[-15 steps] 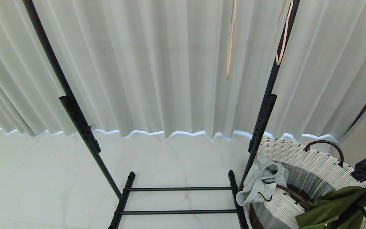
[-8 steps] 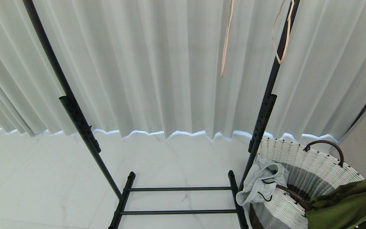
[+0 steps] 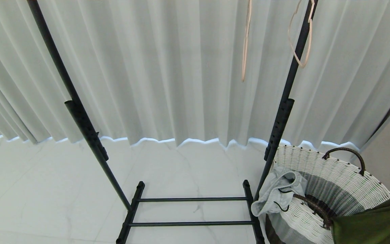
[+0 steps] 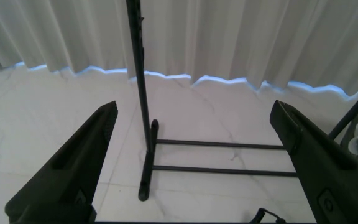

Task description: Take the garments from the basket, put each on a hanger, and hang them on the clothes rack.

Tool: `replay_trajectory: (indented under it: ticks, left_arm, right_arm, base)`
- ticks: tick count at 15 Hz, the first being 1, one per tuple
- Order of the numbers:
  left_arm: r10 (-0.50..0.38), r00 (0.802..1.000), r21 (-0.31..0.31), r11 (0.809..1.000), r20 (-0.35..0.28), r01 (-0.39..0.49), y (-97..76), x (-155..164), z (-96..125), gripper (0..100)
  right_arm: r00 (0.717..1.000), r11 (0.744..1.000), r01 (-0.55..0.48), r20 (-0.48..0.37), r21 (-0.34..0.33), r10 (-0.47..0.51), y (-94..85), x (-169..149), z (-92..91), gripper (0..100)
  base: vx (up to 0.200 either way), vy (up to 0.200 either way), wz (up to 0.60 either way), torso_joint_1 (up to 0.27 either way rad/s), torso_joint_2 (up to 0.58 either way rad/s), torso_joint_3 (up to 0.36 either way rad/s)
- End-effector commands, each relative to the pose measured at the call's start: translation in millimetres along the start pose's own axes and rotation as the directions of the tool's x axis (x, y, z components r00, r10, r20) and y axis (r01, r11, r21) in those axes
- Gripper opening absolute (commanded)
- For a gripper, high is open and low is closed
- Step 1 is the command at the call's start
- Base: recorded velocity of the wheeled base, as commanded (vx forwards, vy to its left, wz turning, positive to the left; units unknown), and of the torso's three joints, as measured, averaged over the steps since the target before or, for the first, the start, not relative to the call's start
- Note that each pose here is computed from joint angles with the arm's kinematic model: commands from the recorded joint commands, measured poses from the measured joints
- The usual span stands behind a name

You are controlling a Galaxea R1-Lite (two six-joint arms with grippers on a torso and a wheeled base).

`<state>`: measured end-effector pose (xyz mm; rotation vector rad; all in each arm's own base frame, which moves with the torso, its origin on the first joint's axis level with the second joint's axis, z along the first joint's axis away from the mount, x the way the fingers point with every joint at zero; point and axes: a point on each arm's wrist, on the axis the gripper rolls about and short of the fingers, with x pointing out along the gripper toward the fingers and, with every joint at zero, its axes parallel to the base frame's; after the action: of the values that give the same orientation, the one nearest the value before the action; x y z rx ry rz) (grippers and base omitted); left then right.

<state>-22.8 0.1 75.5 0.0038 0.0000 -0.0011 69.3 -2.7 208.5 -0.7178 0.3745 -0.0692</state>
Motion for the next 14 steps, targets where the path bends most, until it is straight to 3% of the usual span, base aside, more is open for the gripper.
replay_trajectory:
  ticks: [1,9,14]
  left_arm:
    - [0.0,1.0,0.002,1.0,0.0,0.0,0.0,0.0,0.0,100]
    - [0.0,1.0,0.001,1.0,0.0,0.0,0.0,0.0,0.0,100]
    - [0.001,1.0,0.005,1.0,-0.002,-0.001,0.0,0.1,0.0,100]
  right_arm:
    - [0.999,1.0,0.009,0.032,0.002,-0.009,-0.9,-6.0,0.4,0]
    - [0.999,1.0,-0.025,0.047,-0.016,0.025,1.7,-4.0,2.1,0]
    - [0.998,0.999,-0.042,0.041,-0.023,0.043,2.9,-0.6,3.2,0]
  base:
    - [-0.2,0.0,0.0,-0.002,0.01,0.002]
    - [-0.2,0.0,0.0,0.001,0.01,0.005]
    - [0.0,0.0,0.0,0.0,0.0,0.0]
